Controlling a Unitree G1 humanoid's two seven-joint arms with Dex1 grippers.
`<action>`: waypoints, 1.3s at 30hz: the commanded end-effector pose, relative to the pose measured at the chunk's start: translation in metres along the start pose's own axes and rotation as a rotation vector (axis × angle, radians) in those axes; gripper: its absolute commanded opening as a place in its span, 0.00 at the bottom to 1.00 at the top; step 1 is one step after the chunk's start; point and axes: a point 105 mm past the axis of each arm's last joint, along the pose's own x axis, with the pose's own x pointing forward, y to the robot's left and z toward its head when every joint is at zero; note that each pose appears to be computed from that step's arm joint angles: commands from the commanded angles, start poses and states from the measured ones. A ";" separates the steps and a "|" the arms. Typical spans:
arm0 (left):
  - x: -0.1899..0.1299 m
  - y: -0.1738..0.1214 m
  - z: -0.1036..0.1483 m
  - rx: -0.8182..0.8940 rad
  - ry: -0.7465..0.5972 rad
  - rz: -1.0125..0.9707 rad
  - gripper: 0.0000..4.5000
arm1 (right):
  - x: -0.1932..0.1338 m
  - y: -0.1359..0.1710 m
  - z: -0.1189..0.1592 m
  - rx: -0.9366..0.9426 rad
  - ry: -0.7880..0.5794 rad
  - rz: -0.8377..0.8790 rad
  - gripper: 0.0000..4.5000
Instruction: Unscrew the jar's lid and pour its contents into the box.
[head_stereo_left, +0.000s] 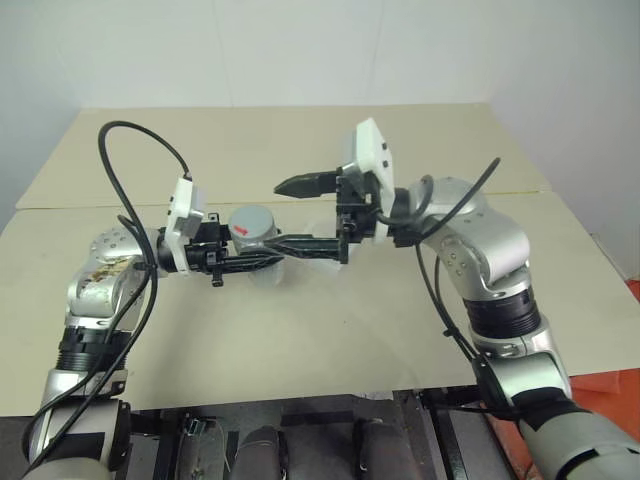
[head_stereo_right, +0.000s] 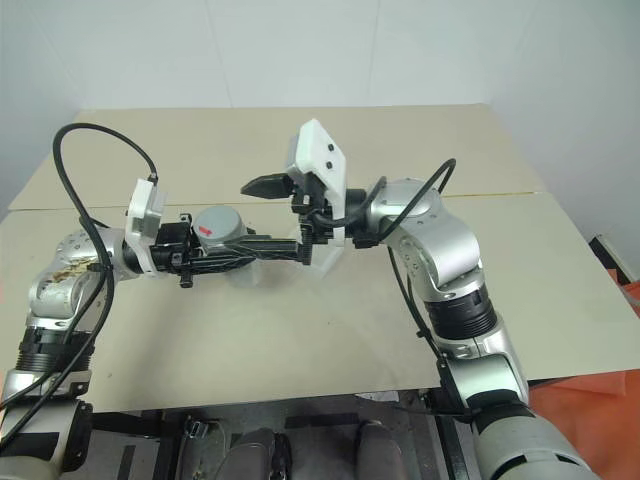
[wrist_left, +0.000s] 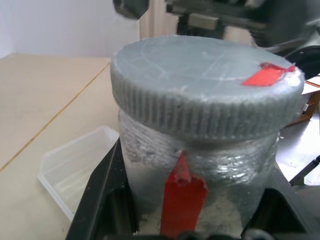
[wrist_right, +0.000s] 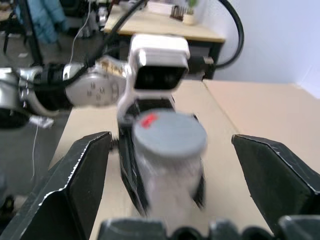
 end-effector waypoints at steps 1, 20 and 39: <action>0.004 0.003 0.010 0.047 -0.016 -0.004 0.43 | 0.009 0.001 0.011 -0.035 -0.001 -0.055 0.99; 0.000 0.006 0.013 0.064 -0.015 0.000 0.43 | 0.036 -0.015 -0.003 0.005 0.059 -0.200 0.99; -0.012 -0.002 0.013 0.060 0.002 -0.006 0.43 | -0.011 -0.042 -0.011 0.004 0.106 -0.318 0.99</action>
